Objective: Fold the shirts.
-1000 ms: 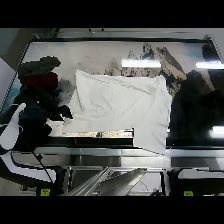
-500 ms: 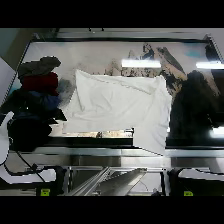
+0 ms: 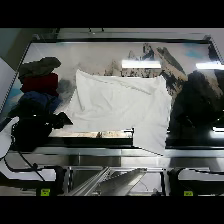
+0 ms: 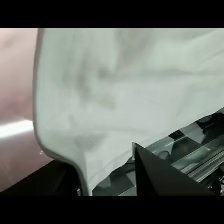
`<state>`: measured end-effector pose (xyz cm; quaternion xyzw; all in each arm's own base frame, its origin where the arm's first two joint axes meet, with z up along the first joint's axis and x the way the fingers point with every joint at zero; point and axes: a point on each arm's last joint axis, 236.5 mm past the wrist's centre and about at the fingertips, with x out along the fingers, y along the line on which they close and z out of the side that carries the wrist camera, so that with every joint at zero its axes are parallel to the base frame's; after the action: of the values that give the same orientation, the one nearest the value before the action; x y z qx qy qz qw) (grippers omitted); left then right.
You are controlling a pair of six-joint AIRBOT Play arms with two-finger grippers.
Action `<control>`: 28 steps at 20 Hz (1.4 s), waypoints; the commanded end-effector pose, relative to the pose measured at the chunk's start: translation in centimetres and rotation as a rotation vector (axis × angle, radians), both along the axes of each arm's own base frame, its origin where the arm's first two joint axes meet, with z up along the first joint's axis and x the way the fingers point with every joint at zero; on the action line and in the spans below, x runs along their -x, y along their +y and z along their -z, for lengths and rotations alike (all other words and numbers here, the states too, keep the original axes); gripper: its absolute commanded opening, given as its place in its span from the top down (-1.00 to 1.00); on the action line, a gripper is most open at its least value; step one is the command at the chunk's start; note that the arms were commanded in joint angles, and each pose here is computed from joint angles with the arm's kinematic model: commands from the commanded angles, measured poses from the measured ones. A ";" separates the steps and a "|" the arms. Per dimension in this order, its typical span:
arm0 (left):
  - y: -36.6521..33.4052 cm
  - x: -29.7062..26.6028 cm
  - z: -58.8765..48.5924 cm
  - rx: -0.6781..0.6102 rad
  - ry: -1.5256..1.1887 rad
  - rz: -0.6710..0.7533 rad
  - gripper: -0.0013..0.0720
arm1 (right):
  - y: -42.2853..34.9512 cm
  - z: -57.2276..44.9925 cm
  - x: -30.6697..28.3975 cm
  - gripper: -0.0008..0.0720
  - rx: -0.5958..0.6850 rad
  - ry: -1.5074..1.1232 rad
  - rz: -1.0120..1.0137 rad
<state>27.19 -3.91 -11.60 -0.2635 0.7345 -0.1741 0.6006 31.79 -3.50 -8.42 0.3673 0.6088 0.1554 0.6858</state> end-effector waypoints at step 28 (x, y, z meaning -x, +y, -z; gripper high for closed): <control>-2.1 -3.5 -2.0 -0.006 -0.083 0.095 0.93 | 8.7 2.3 -1.5 0.84 -0.134 0.037 -0.168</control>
<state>30.41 -6.01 -9.63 -0.2194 0.7239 -0.2129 0.6184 32.03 3.15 -11.61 0.3688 0.6553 0.2118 0.6242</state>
